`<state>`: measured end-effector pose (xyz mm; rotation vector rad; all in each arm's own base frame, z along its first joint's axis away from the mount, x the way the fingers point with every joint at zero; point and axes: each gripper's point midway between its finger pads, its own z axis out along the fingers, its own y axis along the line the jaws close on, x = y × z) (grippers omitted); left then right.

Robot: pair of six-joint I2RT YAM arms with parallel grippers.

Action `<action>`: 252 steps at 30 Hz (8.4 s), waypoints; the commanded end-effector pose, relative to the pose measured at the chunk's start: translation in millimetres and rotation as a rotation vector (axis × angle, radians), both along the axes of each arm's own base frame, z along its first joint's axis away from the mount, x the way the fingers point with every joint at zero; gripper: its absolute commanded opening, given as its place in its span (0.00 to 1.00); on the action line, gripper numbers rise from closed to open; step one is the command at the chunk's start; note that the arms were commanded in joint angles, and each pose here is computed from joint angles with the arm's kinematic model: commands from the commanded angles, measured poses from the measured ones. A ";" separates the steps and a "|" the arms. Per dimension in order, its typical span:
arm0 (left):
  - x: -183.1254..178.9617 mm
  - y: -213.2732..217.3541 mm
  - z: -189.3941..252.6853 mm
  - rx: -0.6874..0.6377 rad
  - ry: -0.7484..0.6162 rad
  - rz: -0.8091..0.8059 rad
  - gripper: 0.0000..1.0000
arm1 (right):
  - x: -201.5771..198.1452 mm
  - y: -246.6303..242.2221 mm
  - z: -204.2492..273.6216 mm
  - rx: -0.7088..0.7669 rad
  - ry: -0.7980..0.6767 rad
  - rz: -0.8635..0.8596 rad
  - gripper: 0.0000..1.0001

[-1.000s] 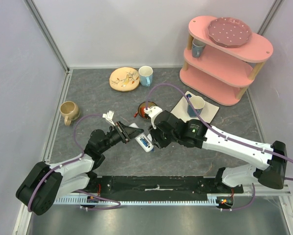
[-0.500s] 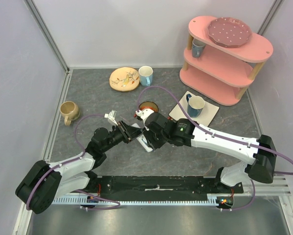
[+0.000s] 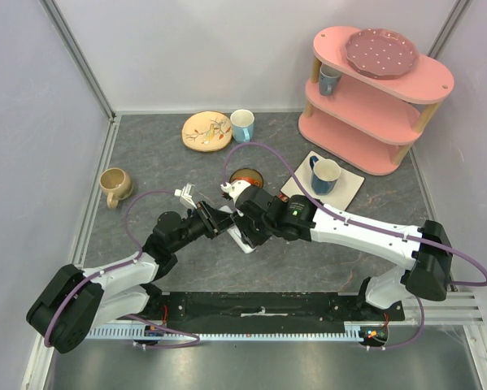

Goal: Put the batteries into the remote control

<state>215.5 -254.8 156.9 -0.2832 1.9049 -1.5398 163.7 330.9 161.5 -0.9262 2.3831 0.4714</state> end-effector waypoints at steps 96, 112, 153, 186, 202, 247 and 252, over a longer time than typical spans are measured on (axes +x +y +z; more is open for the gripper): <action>-37.0 -23.7 62.1 -0.199 -0.199 -0.207 0.02 | 22.7 1.1 -0.2 -0.018 -0.066 -0.043 0.25; -29.1 -22.4 55.1 -0.140 -0.184 -0.168 0.02 | 17.3 -0.8 -0.5 -0.009 -0.048 -0.034 0.40; -28.0 -21.3 43.2 -0.138 -0.147 -0.156 0.02 | 19.8 18.5 14.8 0.051 -0.033 -0.036 0.74; -21.1 -23.0 34.9 -0.153 -0.090 -0.135 0.02 | 10.8 20.4 51.0 0.162 -0.043 -0.004 0.78; -29.1 -16.7 55.3 -0.248 -0.112 -0.193 0.02 | 25.9 -29.0 70.0 0.547 -0.008 -0.130 0.83; -36.6 -17.8 85.3 -0.354 -0.158 -0.257 0.02 | -26.4 -15.3 33.6 0.862 0.257 0.051 0.75; -38.1 -17.0 87.6 -0.359 -0.165 -0.260 0.02 | -25.5 -14.4 27.9 0.857 0.269 0.045 0.70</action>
